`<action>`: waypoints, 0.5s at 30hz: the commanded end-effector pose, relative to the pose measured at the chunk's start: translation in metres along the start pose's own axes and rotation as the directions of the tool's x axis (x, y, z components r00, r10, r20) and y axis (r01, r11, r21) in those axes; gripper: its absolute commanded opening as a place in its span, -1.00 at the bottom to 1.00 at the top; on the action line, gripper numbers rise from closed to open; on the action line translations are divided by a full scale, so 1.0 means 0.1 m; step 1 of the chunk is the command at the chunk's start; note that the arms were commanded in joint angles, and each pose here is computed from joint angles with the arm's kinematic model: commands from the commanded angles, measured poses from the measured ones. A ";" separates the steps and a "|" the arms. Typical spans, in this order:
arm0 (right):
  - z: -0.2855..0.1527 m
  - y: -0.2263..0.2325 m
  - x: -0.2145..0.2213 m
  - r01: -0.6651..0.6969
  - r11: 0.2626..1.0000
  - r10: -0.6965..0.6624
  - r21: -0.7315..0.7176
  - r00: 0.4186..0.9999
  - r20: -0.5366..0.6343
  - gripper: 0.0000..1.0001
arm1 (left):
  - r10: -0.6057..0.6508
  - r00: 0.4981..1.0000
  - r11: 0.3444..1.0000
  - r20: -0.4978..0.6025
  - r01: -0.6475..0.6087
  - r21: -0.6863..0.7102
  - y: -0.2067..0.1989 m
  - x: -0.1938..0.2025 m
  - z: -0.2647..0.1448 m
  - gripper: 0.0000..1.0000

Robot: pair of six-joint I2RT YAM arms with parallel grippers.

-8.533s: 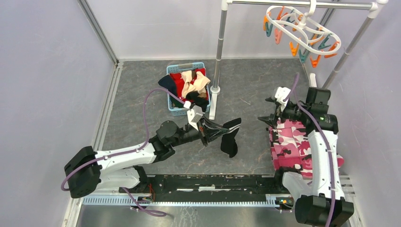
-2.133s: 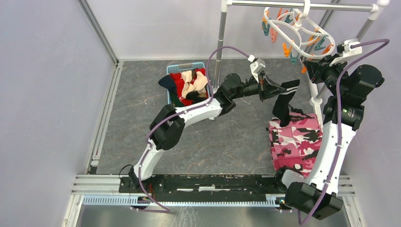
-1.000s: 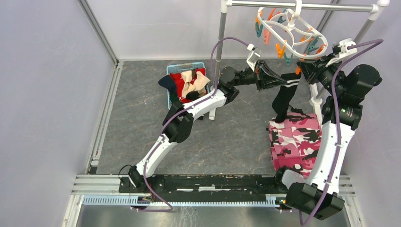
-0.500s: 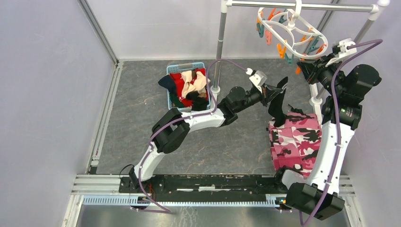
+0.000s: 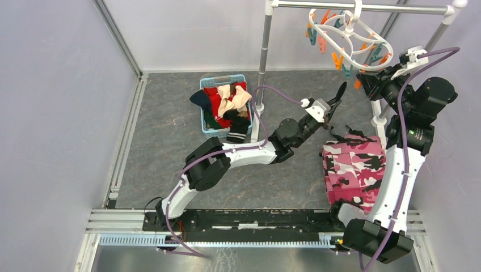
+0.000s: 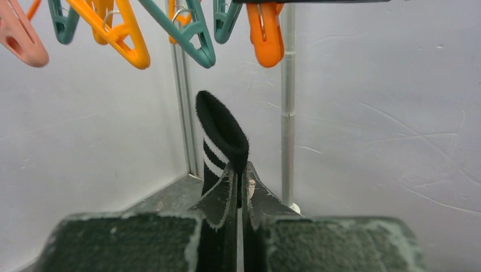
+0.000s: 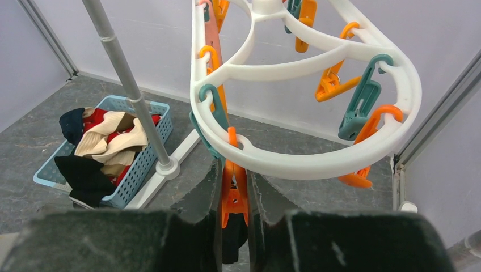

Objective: Clip the socks to the hanger
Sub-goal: Clamp the sock onto the hanger.

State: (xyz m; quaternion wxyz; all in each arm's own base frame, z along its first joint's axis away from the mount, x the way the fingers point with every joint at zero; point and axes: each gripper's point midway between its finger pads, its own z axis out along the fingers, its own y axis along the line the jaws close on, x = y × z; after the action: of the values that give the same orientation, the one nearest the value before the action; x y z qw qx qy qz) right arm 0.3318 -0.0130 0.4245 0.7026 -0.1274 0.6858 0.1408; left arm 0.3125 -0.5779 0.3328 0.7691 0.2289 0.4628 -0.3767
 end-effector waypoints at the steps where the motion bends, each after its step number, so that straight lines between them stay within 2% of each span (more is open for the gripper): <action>1: -0.01 0.01 -0.01 -0.019 1.000 0.019 0.013 1.000 0.005 -0.77 | 0.096 0.988 0.994 0.120 -0.088 -0.068 0.04 -0.42 0.12 -0.96; 15: 0.00 0.02 -0.02 -0.032 0.999 0.032 0.012 0.999 0.012 -0.76 | 0.086 0.993 0.996 0.082 -0.087 0.001 -0.20 -0.35 0.26 -0.96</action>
State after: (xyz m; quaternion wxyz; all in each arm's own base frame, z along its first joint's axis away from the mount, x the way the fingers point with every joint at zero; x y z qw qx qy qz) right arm 0.3327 -0.0129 0.4244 0.7019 -0.1155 0.6875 0.1460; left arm 0.3066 -0.5890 0.3701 0.7972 0.2240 0.4335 -0.3554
